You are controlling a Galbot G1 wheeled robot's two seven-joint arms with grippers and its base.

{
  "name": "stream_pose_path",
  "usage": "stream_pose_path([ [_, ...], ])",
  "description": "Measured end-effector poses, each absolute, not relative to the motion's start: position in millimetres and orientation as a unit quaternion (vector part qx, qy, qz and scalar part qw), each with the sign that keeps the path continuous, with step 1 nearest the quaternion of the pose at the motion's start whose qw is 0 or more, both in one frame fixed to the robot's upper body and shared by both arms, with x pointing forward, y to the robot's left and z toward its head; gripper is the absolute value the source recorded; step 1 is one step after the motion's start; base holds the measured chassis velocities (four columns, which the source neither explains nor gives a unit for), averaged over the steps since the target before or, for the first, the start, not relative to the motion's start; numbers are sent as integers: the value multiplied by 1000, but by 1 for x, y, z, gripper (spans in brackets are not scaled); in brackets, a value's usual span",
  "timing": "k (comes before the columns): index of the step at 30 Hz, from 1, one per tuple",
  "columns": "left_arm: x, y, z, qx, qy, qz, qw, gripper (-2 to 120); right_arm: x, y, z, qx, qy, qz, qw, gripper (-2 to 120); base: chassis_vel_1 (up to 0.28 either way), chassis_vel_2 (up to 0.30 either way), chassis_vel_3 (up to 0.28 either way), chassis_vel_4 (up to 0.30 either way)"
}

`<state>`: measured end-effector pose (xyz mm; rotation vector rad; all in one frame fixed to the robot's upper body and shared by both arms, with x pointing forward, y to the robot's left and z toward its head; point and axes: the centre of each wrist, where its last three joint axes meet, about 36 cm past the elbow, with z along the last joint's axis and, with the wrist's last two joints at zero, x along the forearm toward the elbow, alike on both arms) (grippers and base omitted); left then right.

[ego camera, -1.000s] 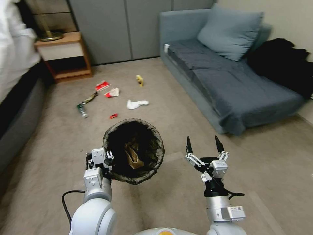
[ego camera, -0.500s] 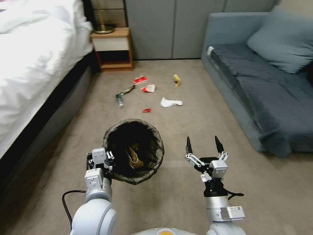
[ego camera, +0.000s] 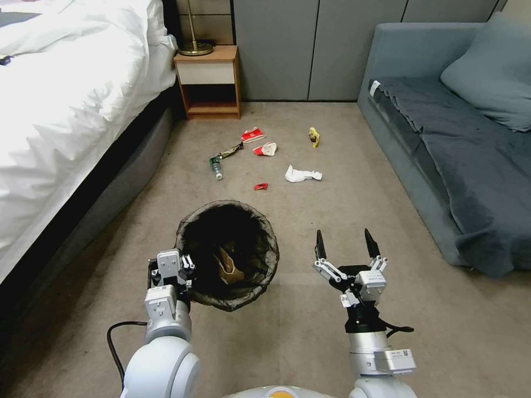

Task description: Pick up the trash bin, then pick up the garbage from the floor and place it into the trash bin.

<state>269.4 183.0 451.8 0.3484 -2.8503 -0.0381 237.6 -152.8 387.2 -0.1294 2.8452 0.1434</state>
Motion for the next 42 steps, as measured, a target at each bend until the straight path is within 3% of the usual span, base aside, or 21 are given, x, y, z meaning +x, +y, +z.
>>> stream_pose_path([
  [21,268,184,453,121,-984,-13,132,0,238,-155,384,-50,987,40,148,100,-16,16,16,-18],
  [42,271,185,452,123,-983,-14,132,0,240,-154,379,-50,987,39,147,100,-210,220,222,-220],
])
